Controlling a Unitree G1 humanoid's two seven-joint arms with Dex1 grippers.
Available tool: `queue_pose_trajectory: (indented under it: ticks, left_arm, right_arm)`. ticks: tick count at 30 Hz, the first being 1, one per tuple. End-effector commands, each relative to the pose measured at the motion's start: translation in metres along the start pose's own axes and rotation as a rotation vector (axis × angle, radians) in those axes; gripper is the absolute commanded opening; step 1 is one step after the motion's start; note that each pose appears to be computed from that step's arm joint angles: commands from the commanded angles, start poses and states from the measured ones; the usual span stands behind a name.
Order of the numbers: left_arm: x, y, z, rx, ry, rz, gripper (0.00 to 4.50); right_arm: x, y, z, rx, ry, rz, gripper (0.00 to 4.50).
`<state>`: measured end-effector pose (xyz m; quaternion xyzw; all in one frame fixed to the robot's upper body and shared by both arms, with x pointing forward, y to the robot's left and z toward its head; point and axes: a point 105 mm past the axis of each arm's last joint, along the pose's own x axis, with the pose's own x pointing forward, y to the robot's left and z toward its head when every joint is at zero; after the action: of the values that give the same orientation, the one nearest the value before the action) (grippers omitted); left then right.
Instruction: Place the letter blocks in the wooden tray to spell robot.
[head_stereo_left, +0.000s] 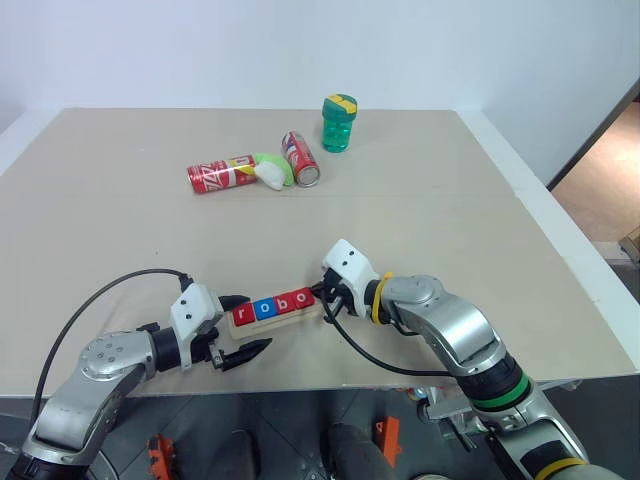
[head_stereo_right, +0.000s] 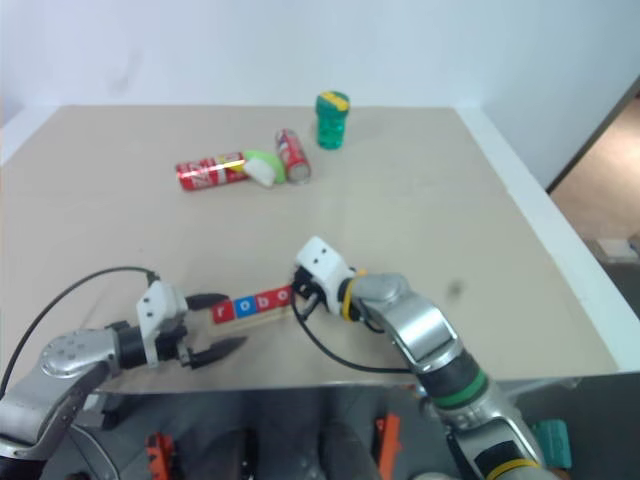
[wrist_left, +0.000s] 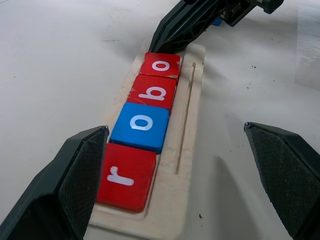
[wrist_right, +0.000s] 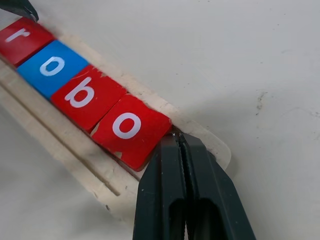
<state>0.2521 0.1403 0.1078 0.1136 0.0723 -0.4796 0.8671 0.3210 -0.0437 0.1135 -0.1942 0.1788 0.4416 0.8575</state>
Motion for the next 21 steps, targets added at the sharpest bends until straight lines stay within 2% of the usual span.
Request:
queue_pose_trajectory:
  ticks: [1, 13, 18, 21]
  left_arm:
    - [0.0, 0.001, 0.01, 0.036, -0.031, 0.001, 4.5]
    - [0.002, 0.001, 0.011, 0.041, -0.034, -0.005, 4.5]
    - [0.001, 0.001, 0.013, 0.037, -0.044, -0.01, 4.5]
    - [0.0, 0.001, 0.017, 0.04, -0.057, -0.022, 4.5]
  right_arm:
    - [-0.003, -0.009, -0.002, -0.017, 0.02, -0.032, 0.04]
    - [-0.006, -0.021, -0.006, -0.021, 0.033, -0.076, 0.04]
    - [-0.016, -0.017, 0.008, 0.014, -0.02, -0.035, 0.04]
    - [-0.026, -0.015, 0.023, 0.016, -0.072, -0.009, 0.82]
